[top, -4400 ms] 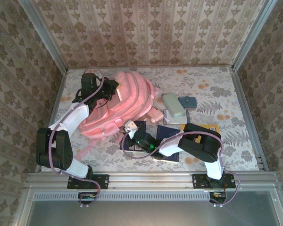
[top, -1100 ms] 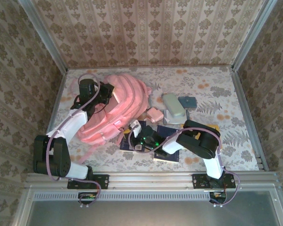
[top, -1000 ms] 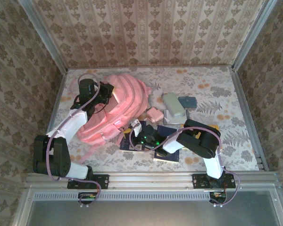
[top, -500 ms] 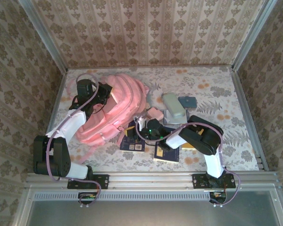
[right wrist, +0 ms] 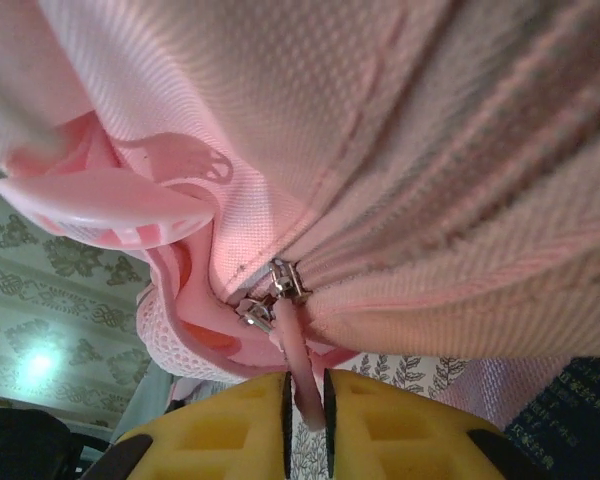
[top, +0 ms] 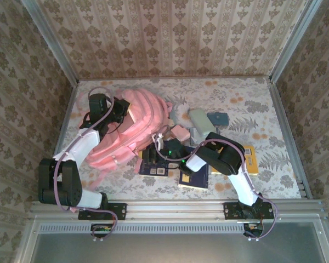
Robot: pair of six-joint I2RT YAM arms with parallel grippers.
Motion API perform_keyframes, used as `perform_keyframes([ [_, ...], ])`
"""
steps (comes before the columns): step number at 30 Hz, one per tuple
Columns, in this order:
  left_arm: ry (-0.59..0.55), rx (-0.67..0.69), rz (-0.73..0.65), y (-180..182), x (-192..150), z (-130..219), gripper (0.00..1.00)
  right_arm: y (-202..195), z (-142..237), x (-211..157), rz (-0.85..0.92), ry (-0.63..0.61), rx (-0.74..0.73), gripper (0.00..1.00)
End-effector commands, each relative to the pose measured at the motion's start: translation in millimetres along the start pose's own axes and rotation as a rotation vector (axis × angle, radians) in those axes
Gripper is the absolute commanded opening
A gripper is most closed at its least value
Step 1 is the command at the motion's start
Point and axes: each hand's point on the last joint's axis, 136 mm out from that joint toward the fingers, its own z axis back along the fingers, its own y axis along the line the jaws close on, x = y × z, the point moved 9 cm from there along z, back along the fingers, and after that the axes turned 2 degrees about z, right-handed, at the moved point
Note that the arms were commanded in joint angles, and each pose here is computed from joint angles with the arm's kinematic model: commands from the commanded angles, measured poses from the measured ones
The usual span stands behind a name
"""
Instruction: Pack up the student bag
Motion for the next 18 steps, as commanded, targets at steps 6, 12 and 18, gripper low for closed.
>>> perform_keyframes([
  [6,-0.011,-0.086,-0.038,-15.2,1.5,10.5,0.00,-1.0,-8.1,3.6,-0.031,-0.014,0.020,0.25],
  [12,-0.011,-0.084,-0.037,-13.6,0.9,10.4,0.00,3.9,-16.5,2.7,-0.025,0.006,0.035,0.26],
  [18,-0.016,-0.072,-0.030,-7.8,1.2,9.2,0.00,11.8,-22.1,0.3,-0.009,0.023,0.061,0.20],
])
